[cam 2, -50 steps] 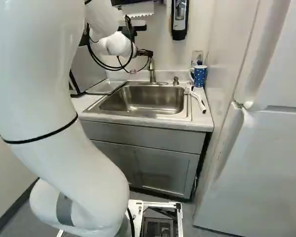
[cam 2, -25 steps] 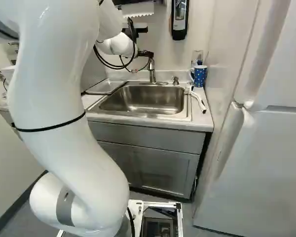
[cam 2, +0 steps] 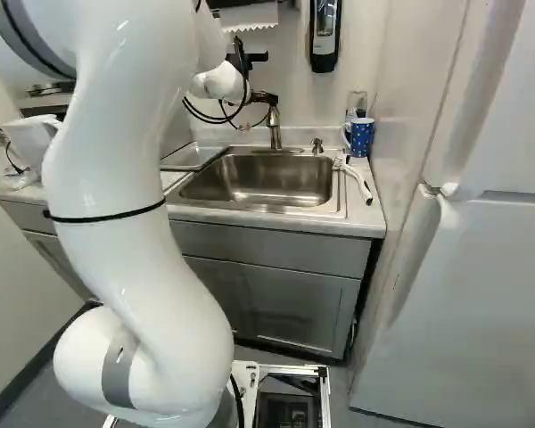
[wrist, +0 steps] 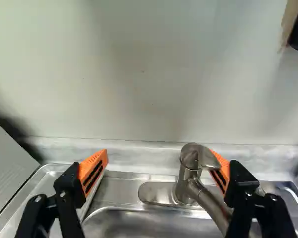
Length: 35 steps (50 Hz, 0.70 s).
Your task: Rinse the cup and place it in the tray
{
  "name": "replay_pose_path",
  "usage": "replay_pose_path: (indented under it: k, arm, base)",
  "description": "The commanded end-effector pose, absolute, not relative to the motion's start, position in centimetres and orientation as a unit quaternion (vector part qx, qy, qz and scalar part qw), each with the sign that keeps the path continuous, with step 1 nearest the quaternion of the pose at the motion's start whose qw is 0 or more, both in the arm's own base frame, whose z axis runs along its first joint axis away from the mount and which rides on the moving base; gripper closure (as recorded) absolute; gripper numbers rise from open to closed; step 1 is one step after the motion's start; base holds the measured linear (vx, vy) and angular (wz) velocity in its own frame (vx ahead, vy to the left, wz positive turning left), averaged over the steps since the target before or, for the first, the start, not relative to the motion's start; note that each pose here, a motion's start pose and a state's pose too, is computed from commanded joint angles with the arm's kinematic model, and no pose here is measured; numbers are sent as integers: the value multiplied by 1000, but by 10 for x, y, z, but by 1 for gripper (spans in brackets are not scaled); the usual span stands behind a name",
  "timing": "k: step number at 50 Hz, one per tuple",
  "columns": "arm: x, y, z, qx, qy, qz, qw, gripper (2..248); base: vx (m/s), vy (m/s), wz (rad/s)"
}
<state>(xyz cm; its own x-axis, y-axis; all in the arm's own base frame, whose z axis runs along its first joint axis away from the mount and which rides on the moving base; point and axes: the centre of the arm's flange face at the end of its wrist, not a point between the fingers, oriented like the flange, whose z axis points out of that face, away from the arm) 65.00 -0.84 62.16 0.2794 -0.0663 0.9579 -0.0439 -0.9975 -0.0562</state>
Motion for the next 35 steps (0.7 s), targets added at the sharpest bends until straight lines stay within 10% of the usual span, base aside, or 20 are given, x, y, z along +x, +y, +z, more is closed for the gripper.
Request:
replay_pose_path:
  k: [35]
  arm:
    - [670,-7,625,-778,33,-627,9,3]
  base:
    - [0,0,0]
